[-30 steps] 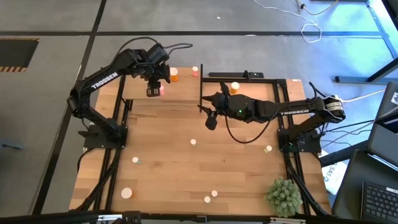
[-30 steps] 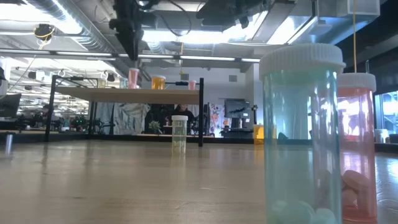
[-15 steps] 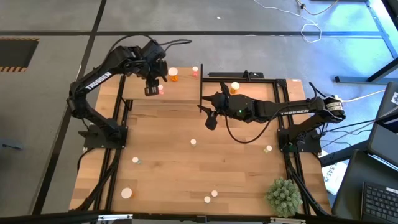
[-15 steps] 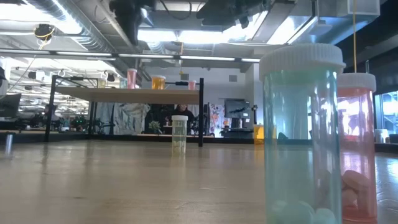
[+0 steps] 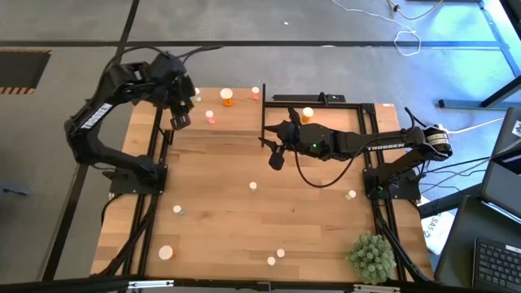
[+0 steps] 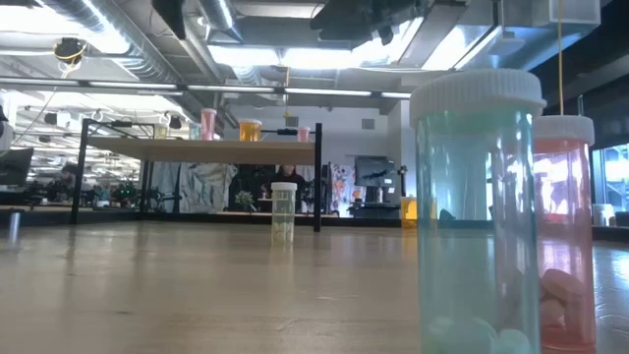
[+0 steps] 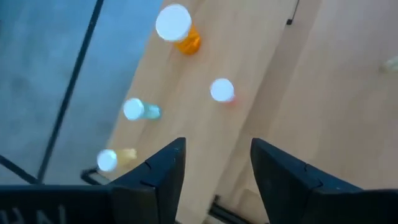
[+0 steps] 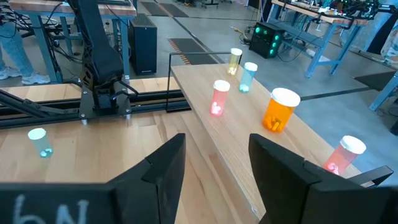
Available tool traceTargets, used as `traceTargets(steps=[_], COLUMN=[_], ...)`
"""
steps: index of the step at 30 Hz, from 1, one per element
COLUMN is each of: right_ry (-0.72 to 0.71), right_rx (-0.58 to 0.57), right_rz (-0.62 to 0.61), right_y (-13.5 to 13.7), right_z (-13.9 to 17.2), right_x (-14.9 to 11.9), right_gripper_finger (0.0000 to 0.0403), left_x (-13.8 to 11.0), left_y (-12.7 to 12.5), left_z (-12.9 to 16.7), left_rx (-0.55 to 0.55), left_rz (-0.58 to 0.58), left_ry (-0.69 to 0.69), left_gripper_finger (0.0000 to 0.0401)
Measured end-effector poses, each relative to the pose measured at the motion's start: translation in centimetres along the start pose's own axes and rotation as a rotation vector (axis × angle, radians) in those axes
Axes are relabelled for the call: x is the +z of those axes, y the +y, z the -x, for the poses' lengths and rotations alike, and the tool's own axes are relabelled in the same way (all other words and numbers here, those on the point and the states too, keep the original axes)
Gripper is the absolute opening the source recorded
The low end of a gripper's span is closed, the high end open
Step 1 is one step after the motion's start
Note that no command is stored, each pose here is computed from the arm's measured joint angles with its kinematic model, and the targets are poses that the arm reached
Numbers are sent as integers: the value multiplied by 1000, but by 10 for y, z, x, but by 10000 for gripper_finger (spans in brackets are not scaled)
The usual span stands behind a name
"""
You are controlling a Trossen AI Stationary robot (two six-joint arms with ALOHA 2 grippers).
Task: Pick and place medicine bottles onto shelf by color
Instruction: Put the top red pill bottle on the shelf aligned with the red pill bottle on the shelf
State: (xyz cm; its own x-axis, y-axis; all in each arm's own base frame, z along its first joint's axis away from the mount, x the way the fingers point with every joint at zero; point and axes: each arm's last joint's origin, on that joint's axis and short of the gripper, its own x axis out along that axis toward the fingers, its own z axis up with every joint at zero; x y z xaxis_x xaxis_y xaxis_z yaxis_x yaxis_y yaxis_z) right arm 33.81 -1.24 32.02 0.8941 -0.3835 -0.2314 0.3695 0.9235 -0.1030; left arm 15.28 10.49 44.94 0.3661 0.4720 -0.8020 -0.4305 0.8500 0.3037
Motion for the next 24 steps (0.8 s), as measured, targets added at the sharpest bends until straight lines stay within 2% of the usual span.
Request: traceTargets(steps=[6,12,19,24], right_ry=[0,0,0,-4], right_rx=[0,0,0,0], right_rz=[-3,-3,-2,-6], right_y=[0,0,0,0], right_z=[0,0,0,0], right_x=[0,0,0,0], right_gripper_finger=[179,179,179,179], left_x=[-15,-23,-32,-38], left_y=[-3,-8,-15,-17], left_z=[21,34,48,56], left_rx=[-113,-173,-255,-256], left_rz=[91,135,129,112], left_ry=[-67,-116,-158,-187], left_gripper_finger=[176,174,175,173])
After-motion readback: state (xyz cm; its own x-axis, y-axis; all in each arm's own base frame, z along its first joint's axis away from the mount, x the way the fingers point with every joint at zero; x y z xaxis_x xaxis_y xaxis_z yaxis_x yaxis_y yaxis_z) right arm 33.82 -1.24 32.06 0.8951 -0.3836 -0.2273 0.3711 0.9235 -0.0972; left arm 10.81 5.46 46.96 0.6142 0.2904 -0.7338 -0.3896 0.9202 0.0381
